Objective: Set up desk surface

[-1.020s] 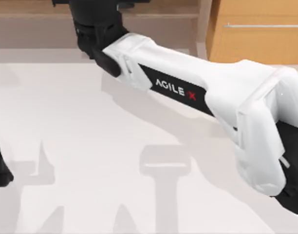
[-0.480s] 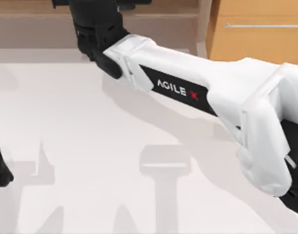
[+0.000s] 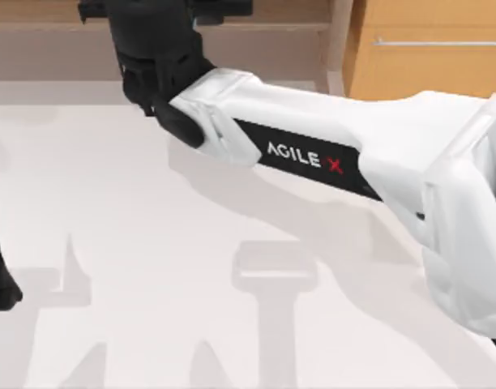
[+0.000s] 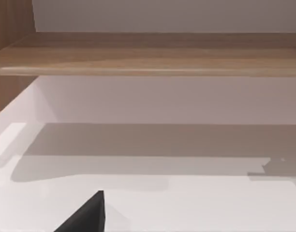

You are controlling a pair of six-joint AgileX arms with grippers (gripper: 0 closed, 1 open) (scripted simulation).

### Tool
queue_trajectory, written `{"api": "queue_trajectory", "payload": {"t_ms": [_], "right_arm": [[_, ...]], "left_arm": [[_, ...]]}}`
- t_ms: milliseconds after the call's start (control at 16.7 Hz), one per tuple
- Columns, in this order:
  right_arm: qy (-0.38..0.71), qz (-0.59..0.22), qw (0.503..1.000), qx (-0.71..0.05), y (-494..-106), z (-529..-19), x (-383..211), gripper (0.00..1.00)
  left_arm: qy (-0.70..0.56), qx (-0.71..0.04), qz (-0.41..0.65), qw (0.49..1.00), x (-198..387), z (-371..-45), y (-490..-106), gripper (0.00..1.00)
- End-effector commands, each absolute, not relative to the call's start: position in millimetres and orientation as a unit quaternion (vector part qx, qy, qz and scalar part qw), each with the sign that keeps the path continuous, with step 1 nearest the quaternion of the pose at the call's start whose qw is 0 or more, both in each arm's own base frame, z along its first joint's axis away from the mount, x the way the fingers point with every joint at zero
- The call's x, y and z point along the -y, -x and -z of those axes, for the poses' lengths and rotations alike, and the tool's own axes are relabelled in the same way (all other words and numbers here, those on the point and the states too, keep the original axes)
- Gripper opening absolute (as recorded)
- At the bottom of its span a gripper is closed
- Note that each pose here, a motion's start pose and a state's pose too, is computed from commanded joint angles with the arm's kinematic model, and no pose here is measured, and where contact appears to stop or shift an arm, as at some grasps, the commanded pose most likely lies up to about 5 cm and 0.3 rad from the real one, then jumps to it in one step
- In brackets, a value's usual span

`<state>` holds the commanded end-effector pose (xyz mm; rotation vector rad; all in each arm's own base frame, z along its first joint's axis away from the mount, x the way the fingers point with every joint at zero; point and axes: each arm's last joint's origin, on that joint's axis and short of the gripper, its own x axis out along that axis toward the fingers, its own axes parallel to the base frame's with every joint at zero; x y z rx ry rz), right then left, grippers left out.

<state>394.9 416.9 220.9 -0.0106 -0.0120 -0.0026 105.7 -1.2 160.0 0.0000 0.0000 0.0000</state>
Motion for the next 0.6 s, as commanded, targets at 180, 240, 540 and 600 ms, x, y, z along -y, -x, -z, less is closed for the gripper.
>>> {"api": "queue_trajectory", "payload": {"t_ms": [180, 240, 540, 600], "right_arm": [[0.006, 0.003, 1.000, 0.004, -397.9, -218.9, -415.1, 0.00], [0.006, 0.003, 1.000, 0.004, -397.9, -218.9, -415.1, 0.00], [-0.001, -0.030, 0.999, 0.012, -375.0, -229.3, -415.6, 0.00], [-0.002, -0.043, 0.999, 0.013, -366.6, -230.3, -414.9, 0.00]], "left_arm": [[0.000, 0.000, 0.000, 1.000, 1.2, -160.0, -105.7, 1.00], [0.000, 0.000, 0.000, 1.000, 1.2, -160.0, -105.7, 1.00], [0.000, 0.000, 0.000, 1.000, 1.2, -160.0, -105.7, 1.00], [0.000, 0.000, 0.000, 1.000, 1.2, -160.0, -105.7, 1.00]]}}
